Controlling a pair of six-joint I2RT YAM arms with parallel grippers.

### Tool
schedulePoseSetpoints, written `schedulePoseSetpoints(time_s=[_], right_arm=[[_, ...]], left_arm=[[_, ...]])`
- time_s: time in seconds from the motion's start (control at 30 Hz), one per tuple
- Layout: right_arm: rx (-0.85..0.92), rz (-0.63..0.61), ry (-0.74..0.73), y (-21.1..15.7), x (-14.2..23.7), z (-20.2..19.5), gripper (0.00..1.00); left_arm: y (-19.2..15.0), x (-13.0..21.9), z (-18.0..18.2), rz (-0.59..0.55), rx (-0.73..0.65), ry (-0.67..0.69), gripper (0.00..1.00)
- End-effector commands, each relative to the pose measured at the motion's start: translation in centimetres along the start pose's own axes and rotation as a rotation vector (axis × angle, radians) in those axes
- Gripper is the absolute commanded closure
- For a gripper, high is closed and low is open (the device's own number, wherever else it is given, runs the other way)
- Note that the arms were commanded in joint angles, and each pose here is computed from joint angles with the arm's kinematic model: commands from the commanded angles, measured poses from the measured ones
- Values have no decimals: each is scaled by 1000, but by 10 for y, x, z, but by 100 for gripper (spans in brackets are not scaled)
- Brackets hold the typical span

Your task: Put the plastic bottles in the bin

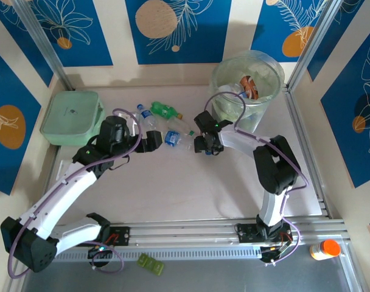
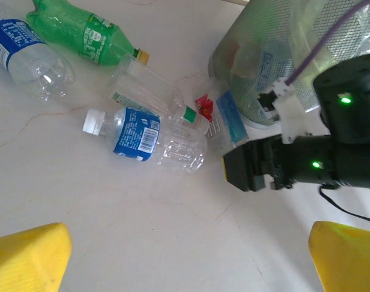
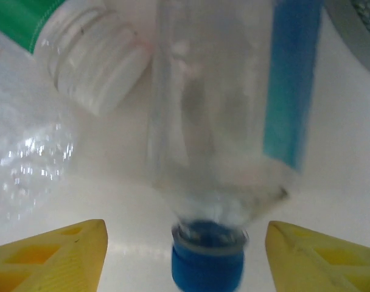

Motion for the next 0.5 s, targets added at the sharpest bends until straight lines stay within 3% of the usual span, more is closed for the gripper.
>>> schedulePoseSetpoints(time_s=[0.0, 0.47], right_arm=[[-21, 18, -26, 2, -11, -2, 36], [-16, 9, -65, -3, -13, -10, 75]], left_arm=[[3, 0, -2, -9, 13, -28, 1], [5, -2, 1, -9, 22, -24, 1]])
Point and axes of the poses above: each hand's point on the last joint's axis, 136 mm out from that joint toward the fingers, its own x axis back along the fingers, its own z axis along the line the jaws close on, y = z × x, the point moved 1 cm from there along x, back along the fingers, and after that the axes turned 4 degrees about x, right-handed, at the moved point
